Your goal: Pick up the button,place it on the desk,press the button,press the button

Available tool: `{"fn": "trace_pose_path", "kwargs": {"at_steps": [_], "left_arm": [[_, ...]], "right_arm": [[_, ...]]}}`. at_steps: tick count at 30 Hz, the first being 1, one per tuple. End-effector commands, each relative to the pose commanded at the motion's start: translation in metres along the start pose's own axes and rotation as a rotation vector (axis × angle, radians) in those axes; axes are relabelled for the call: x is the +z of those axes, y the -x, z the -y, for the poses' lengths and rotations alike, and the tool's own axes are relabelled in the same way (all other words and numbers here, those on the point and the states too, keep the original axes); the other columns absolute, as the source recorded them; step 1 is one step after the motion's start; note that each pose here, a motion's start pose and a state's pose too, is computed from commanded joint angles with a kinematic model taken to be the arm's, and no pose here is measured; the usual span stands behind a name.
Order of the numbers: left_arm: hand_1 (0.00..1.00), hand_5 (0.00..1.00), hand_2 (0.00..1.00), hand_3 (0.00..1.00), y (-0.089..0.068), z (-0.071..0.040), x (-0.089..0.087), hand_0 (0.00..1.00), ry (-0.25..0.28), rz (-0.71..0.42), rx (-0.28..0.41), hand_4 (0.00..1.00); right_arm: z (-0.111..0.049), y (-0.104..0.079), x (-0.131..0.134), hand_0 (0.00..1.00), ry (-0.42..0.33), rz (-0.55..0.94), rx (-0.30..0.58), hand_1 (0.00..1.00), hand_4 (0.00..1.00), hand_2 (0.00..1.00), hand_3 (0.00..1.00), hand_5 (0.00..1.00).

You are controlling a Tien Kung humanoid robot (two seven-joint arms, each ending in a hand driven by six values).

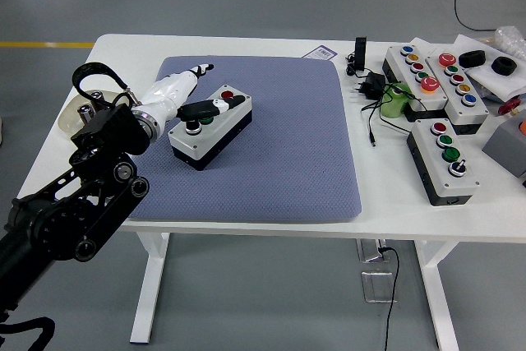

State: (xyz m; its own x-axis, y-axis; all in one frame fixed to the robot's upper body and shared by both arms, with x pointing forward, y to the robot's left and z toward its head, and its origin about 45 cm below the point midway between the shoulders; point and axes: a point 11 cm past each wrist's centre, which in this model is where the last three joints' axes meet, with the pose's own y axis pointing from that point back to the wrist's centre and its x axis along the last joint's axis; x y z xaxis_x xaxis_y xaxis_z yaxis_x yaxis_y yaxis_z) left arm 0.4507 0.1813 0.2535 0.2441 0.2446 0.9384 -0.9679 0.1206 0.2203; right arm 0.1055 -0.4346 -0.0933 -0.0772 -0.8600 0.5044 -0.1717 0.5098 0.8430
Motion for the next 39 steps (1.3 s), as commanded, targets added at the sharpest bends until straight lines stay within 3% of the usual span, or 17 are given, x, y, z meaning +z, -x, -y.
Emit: {"fn": "trace_pose_path", "kwargs": {"at_steps": [2, 3, 7, 8, 9, 15, 16, 20, 21, 27, 28, 33, 34, 39], "left_arm": [[0.998, 0.961, 0.998, 0.998, 0.001, 0.003, 0.004, 0.994, -0.012, 0.034, 0.003, 0.998], [0.998, 0.903, 0.998, 0.998, 0.002, 0.005, 0.005, 0.998, -0.019, 0.052, 0.003, 0.998], [0.998, 0.903, 0.998, 0.998, 0.007, 0.014, 0.009, 0.998, -0.066, 0.097, 0.002, 0.998], [0.998, 0.903, 0.998, 0.998, 0.009, 0.016, 0.009, 0.998, -0.078, 0.098, -0.003, 0.998], [0.998, 0.816, 0.998, 0.998, 0.013, 0.018, 0.009, 0.998, -0.093, 0.088, -0.014, 0.998], [0.998, 0.816, 0.998, 0.998, 0.033, 0.024, 0.007, 0.998, -0.169, 0.03, -0.061, 0.998], [0.998, 0.742, 0.998, 0.998, 0.036, 0.025, 0.007, 0.998, -0.182, 0.036, -0.075, 0.998], [0.998, 0.742, 0.998, 0.998, 0.046, 0.028, -0.006, 0.998, -0.238, 0.069, -0.119, 0.998], [0.998, 0.722, 0.998, 0.998, 0.047, 0.029, -0.01, 0.953, -0.252, 0.08, -0.124, 0.998], [0.998, 0.722, 0.998, 0.998, 0.046, 0.033, -0.021, 0.953, -0.309, 0.115, -0.11, 0.998], [0.94, 0.653, 0.943, 0.998, 0.046, 0.034, -0.022, 0.824, -0.31, 0.118, -0.108, 0.998], [0.94, 0.653, 0.943, 0.998, 0.045, 0.035, -0.022, 0.824, -0.311, 0.145, -0.106, 0.998], [0.786, 0.412, 0.771, 0.998, 0.045, 0.035, -0.022, 0.639, -0.311, 0.151, -0.104, 0.998], [0.786, 0.412, 0.771, 0.998, 0.048, 0.037, -0.022, 0.639, -0.308, 0.177, -0.114, 0.998]], "right_arm": [[0.0, 0.0, 0.0, 0.65, 0.0, 0.0, 0.0, 0.566, 0.249, 0.603, 0.639, 0.268], [0.0, 0.0, 0.0, 0.65, 0.0, 0.0, 0.0, 0.566, 0.249, 0.602, 0.639, 0.267], [0.0, -0.001, 0.001, 0.65, 0.0, -0.001, 0.0, 0.566, 0.249, 0.602, 0.639, 0.267], [0.0, -0.001, 0.001, 0.65, 0.001, -0.002, 0.001, 0.566, 0.249, 0.602, 0.639, 0.267], [0.0, -0.001, 0.002, 0.65, 0.002, -0.004, 0.001, 0.566, 0.249, 0.602, 0.64, 0.266], [0.001, -0.002, 0.006, 0.65, 0.007, -0.009, 0.003, 0.566, 0.249, 0.602, 0.64, 0.266], [0.001, -0.003, 0.006, 0.65, 0.007, -0.011, 0.004, 0.567, 0.249, 0.602, 0.639, 0.266], [0.001, -0.004, 0.007, 0.65, 0.009, -0.016, 0.005, 0.567, 0.249, 0.602, 0.639, 0.266], [0.001, -0.004, 0.007, 0.65, 0.009, -0.018, 0.006, 0.567, 0.25, 0.602, 0.64, 0.265], [0.001, -0.006, 0.008, 0.65, 0.01, -0.023, 0.008, 0.567, 0.25, 0.602, 0.64, 0.265], [0.001, -0.006, 0.008, 0.65, 0.01, -0.023, 0.008, 0.567, 0.25, 0.602, 0.64, 0.261], [0.002, -0.007, 0.008, 0.65, 0.01, -0.025, 0.01, 0.567, 0.25, 0.602, 0.64, 0.261], [0.002, -0.007, 0.008, 0.65, 0.01, -0.026, 0.01, 0.567, 0.25, 0.602, 0.64, 0.261], [0.002, -0.007, 0.007, 0.65, 0.008, -0.028, 0.01, 0.567, 0.25, 0.602, 0.64, 0.261]]}}
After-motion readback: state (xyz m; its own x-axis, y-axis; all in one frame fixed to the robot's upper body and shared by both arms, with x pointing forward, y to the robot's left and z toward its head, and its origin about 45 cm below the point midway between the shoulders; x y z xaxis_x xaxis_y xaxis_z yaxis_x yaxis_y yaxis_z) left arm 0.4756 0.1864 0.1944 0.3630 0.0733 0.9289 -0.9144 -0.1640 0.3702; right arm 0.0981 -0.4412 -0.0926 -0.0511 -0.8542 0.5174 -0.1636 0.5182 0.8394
